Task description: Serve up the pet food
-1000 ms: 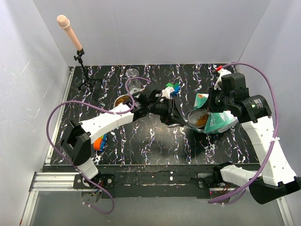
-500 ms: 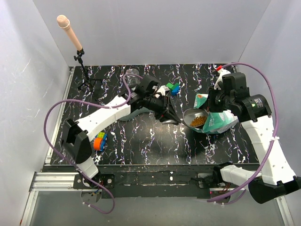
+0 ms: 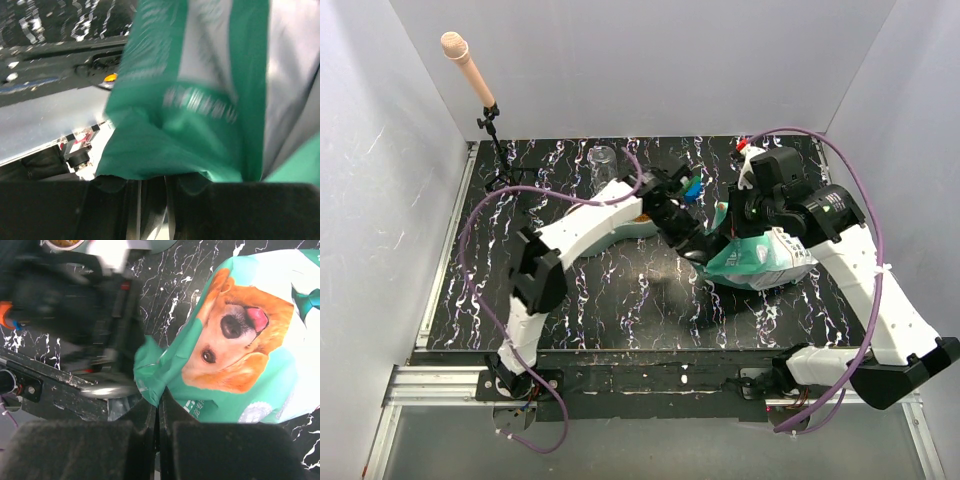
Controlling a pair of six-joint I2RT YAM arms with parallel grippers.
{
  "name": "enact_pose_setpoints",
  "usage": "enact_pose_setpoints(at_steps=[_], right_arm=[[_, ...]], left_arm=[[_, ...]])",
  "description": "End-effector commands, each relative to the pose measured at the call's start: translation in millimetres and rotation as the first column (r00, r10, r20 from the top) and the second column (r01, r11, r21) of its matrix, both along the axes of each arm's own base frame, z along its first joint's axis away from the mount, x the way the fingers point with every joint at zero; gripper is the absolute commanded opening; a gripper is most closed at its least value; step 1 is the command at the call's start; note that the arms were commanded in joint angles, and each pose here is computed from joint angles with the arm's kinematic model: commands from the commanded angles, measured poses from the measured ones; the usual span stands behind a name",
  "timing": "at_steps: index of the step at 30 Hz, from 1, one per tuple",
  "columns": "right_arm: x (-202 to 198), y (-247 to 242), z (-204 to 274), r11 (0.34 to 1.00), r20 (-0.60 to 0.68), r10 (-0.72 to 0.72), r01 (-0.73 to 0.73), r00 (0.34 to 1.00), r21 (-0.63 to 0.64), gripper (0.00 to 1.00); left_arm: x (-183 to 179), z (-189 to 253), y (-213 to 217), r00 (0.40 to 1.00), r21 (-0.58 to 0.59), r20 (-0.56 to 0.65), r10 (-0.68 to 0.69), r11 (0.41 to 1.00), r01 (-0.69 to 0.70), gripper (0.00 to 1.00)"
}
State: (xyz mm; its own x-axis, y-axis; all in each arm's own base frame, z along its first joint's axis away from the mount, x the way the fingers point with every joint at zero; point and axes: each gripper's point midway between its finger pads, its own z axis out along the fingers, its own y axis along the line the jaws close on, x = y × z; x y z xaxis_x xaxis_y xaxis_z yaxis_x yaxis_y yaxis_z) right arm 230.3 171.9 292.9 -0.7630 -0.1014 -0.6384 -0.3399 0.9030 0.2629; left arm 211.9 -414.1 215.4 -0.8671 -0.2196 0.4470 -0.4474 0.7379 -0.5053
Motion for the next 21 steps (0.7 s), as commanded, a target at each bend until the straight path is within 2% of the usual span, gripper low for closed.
enact_pose_setpoints(at_steps=[1,4,6,7,9,11,13,16,18,21], right_arm=[[-3.9,14.3,76.8,0.976,0.209,0.008,-0.053,0.978,0.211,0.01],[-4.5,3.9,62.7,0.98,0.183,-0.001,-0.035,0.983,0.194,0.01],[-4.0,-4.8,58.5,0.984,0.188,-0.021,-0.013,0.982,0.179,0.01],[-2.7,-10.0,57.1,0.984,0.189,-0.038,0.003,0.981,0.177,0.01],[-2.5,-19.3,52.4,0.984,0.184,-0.063,0.03,0.981,0.178,0.01],[-2.1,-27.8,46.5,0.983,0.18,-0.086,0.053,0.98,0.176,0.01],[0.4,-38.8,38.6,0.982,0.169,-0.122,0.094,0.978,0.167,0.01],[3.7,-51.9,31.6,0.979,0.167,-0.165,0.141,0.972,0.144,0.01],[4.9,-56.9,27.8,0.98,0.168,-0.174,0.155,0.97,0.123,0.01],[8.0,-63.1,24.6,0.979,0.175,-0.191,0.175,0.966,0.101,0.01]], left_arm=[[16.0,-94.9,-43.2,1.0,0.165,-0.019,0.009,0.986,-0.006,0.0],[7.7,-149.1,-64.4,0.996,0.171,-0.05,-0.071,0.982,0.079,0.0],[21.3,-149.3,-67.6,0.994,0.152,0.049,-0.095,0.985,0.086,0.0],[29.3,-140.2,-70.7,0.989,0.115,0.11,-0.099,0.99,0.087,0.0],[41.7,-110.1,-87.6,0.968,-0.059,0.235,-0.087,0.993,0.104,0.0],[50.2,-70.3,-102.7,0.94,-0.272,0.34,-0.028,0.954,0.127,0.0],[51.2,-32.4,-103.8,0.912,-0.421,0.409,0.036,0.894,0.153,0.0],[44.8,-0.7,-93.5,0.909,-0.542,0.409,0.073,0.822,0.177,0.0],[39.1,7.8,-83.7,0.926,-0.573,0.369,0.081,0.805,0.157,0.0],[30.9,29.3,-69.0,0.932,-0.649,0.341,0.119,0.747,0.142,0.0]])
